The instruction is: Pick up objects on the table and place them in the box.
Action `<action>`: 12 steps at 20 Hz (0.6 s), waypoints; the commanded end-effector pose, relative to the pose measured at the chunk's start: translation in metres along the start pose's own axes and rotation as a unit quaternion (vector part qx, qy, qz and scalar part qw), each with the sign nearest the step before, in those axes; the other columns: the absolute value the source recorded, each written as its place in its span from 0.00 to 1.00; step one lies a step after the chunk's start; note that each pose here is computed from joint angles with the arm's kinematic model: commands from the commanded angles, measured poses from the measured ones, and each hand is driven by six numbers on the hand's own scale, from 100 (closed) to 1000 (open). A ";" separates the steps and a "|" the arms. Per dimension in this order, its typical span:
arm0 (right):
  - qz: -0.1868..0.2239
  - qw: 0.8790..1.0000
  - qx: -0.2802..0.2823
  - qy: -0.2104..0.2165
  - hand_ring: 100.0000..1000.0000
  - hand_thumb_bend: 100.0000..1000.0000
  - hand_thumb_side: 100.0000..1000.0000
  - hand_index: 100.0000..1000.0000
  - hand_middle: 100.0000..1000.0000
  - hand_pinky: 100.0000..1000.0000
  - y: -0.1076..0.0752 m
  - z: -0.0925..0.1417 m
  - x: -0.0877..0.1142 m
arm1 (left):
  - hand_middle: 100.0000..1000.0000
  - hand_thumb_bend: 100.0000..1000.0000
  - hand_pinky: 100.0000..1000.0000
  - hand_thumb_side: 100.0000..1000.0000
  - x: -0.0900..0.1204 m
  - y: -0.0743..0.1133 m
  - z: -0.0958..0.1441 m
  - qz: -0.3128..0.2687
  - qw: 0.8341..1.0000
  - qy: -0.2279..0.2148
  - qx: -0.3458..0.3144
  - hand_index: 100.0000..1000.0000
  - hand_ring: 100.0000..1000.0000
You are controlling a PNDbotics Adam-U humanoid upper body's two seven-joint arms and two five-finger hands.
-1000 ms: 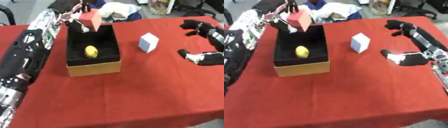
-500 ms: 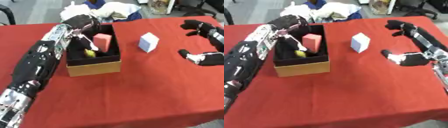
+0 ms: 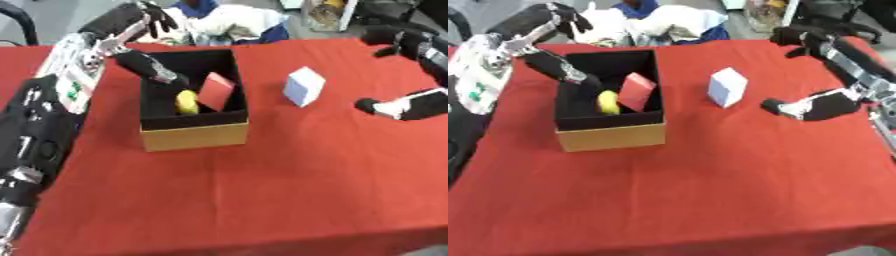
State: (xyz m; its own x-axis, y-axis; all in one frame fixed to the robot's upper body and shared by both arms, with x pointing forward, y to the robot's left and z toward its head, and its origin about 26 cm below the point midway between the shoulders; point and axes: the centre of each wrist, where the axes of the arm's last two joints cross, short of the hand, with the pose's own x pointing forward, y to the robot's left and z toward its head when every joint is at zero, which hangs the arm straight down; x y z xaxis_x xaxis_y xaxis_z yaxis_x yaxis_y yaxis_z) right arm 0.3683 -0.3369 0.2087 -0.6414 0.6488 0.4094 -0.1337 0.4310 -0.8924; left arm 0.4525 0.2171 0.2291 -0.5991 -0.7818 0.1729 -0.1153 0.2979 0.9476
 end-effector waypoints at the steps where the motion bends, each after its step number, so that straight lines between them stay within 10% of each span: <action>1: 0.053 0.997 0.050 0.030 0.93 0.59 0.20 0.99 0.88 0.83 -0.033 0.001 -0.006 | 0.58 1.00 0.61 0.64 0.004 0.035 0.017 0.028 0.997 -0.006 0.075 0.75 0.53; 12: 0.095 0.977 0.148 0.116 0.94 0.78 0.21 0.99 0.91 0.85 -0.045 -0.013 -0.056 | 0.55 1.00 0.59 0.65 0.007 0.048 0.067 0.122 0.982 0.000 0.146 0.72 0.49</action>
State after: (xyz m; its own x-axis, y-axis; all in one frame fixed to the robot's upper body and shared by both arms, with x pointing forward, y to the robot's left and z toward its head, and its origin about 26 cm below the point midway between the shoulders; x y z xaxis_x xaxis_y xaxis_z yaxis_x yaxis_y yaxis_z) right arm 0.4187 -0.3743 0.2178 -0.5093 0.8182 0.2670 -0.2854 0.1321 -0.9493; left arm 0.3959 0.2560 0.2402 -0.6210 -0.6673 0.4110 -0.1499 0.6159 0.7735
